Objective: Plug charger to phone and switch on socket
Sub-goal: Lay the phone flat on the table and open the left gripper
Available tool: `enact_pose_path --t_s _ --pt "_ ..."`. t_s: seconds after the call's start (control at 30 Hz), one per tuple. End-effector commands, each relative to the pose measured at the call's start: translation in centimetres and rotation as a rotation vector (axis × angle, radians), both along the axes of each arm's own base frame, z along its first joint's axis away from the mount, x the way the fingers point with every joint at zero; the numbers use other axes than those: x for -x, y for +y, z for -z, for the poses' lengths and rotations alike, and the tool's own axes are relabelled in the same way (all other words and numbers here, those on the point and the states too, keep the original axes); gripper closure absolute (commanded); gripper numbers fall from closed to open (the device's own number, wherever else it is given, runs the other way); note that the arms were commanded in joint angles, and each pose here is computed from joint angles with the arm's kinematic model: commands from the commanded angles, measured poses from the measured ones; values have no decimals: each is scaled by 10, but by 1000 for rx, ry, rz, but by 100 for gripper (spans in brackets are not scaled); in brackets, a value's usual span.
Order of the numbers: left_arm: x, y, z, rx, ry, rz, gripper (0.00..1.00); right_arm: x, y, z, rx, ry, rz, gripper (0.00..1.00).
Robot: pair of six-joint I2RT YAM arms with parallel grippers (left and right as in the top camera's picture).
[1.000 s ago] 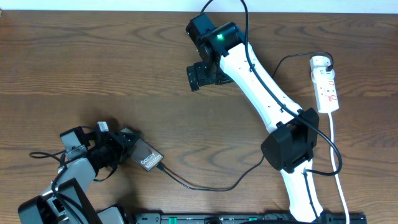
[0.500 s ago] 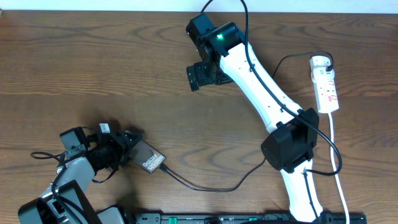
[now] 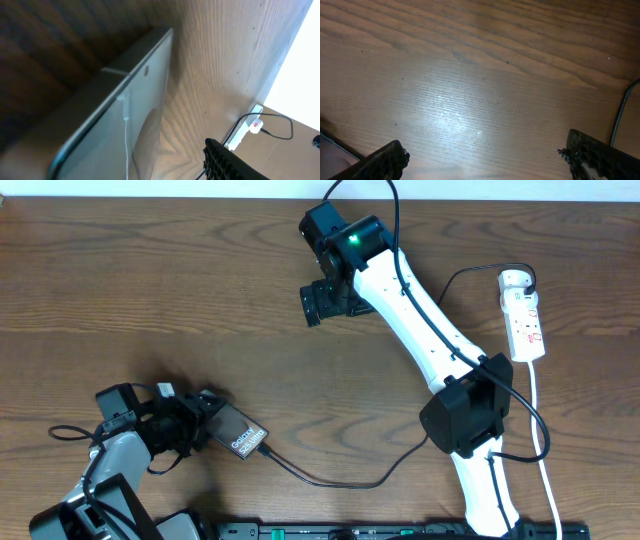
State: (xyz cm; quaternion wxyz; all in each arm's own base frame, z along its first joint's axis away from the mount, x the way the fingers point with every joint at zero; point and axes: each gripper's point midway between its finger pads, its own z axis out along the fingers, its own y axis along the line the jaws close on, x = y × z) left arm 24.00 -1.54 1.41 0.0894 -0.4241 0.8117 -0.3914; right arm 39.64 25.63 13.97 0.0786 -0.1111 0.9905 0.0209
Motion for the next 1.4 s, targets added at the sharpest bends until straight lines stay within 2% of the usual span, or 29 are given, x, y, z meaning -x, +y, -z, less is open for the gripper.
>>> enact_pose_path --t_s 0.0,0.67,0.97,1.37 --pt "34 16 41 -132 221 -70 41 -1 2 -10 -12 -24 1 1" --pt "57 25 53 -162 403 -187 41 -1 2 -10 -13 -25 2 1" --pt "78 32 60 -209 522 -235 40 -1 2 -10 -13 -24 2 1" --pt "85 34 61 -229 560 -238 40 1 4 -10 -25 -16 -1 1"
